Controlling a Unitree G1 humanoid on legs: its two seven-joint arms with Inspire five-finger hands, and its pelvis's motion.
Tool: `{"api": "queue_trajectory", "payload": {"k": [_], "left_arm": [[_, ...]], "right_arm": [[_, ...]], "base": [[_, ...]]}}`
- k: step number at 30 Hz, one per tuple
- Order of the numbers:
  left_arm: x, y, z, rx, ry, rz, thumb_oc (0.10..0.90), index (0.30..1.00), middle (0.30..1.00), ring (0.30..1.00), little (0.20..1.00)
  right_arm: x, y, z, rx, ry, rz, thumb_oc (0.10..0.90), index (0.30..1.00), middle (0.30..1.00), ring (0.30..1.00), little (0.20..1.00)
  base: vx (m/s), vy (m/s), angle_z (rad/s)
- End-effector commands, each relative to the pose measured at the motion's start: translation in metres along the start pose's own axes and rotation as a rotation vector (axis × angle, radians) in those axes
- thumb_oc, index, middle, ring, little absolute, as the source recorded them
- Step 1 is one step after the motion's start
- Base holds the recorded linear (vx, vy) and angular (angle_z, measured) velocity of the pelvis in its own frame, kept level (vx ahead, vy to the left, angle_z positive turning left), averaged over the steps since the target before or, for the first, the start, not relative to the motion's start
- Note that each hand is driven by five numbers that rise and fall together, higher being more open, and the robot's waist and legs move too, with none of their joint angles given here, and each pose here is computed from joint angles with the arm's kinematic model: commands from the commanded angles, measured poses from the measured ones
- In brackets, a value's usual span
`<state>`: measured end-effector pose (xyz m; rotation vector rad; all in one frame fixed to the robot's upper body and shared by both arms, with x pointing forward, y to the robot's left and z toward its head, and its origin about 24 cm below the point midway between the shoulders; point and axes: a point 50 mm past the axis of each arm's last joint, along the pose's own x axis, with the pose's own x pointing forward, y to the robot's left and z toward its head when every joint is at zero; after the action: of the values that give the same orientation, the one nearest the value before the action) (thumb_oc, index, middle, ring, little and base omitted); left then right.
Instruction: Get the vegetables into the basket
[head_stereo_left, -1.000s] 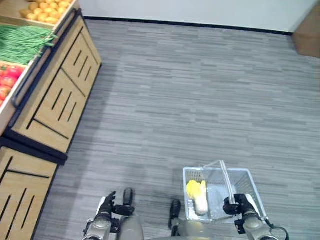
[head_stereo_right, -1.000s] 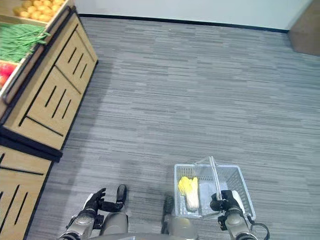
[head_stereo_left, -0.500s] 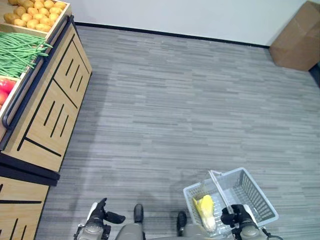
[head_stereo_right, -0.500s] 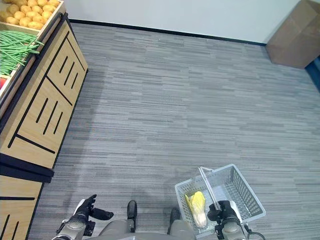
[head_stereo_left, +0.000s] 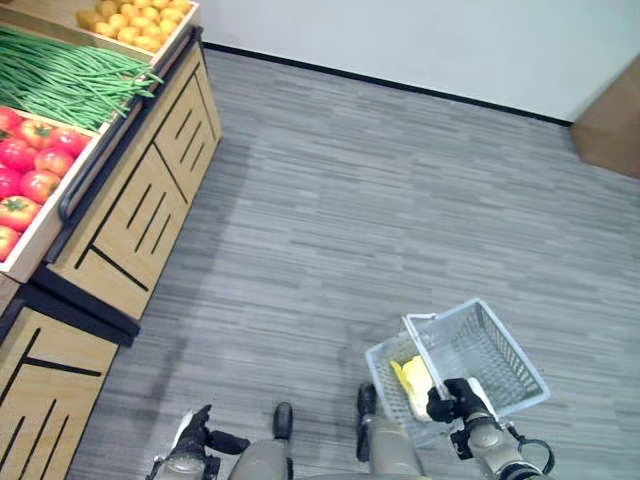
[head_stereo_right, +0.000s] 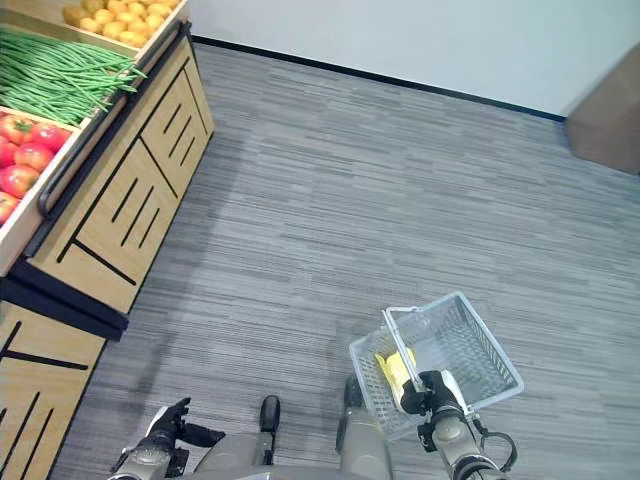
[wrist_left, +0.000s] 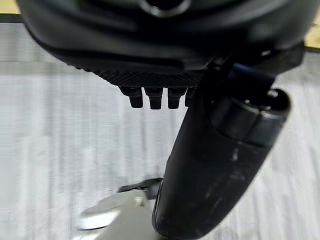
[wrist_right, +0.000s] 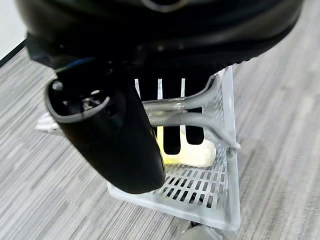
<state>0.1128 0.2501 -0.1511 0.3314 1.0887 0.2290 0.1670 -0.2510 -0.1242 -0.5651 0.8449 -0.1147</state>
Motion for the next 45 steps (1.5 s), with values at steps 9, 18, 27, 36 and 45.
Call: {"api": "queue_trajectory", "payload": {"k": [9, 18, 27, 36, 45], "left_arm": [[-0.001, 0.004, -0.003, -0.052, 0.002, 0.021, 0.900, 1.000, 1.000, 1.000, 1.000], [0.002, -0.007, 0.025, -0.009, -0.084, -0.007, 0.900, 1.000, 1.000, 1.000, 1.000], [0.001, 0.000, 0.010, 0.038, -0.045, -0.005, 0.900, 1.000, 1.000, 1.000, 1.000], [0.001, 0.014, 0.000, 0.047, -0.013, 0.022, 0.900, 1.000, 1.000, 1.000, 1.000], [0.001, 0.006, 0.003, -0.013, 0.002, 0.022, 0.900, 1.000, 1.000, 1.000, 1.000]], "right_arm": [[0.004, -0.049, 0.003, -0.003, -0.056, -0.131, 0.400, 0.300, 0.300, 0.300, 0.300], [-0.009, -0.053, -0.046, 0.066, 0.137, -0.179, 0.400, 0.300, 0.300, 0.300, 0.300], [-0.017, -0.024, -0.064, 0.065, 0.231, -0.087, 0.400, 0.300, 0.300, 0.300, 0.300], [-0.008, -0.014, -0.040, 0.070, 0.161, -0.049, 0.400, 0.300, 0.300, 0.300, 0.300], [-0.010, -0.027, -0.049, 0.022, 0.169, -0.058, 0.400, 0.300, 0.300, 0.300, 0.300]], "base": [[0.18, -0.273, 0.85], [0.00, -0.073, 0.93], [0.03, 0.160, 0.21], [0.04, 0.113, 0.50], [0.11, -0.360, 0.86]]}}
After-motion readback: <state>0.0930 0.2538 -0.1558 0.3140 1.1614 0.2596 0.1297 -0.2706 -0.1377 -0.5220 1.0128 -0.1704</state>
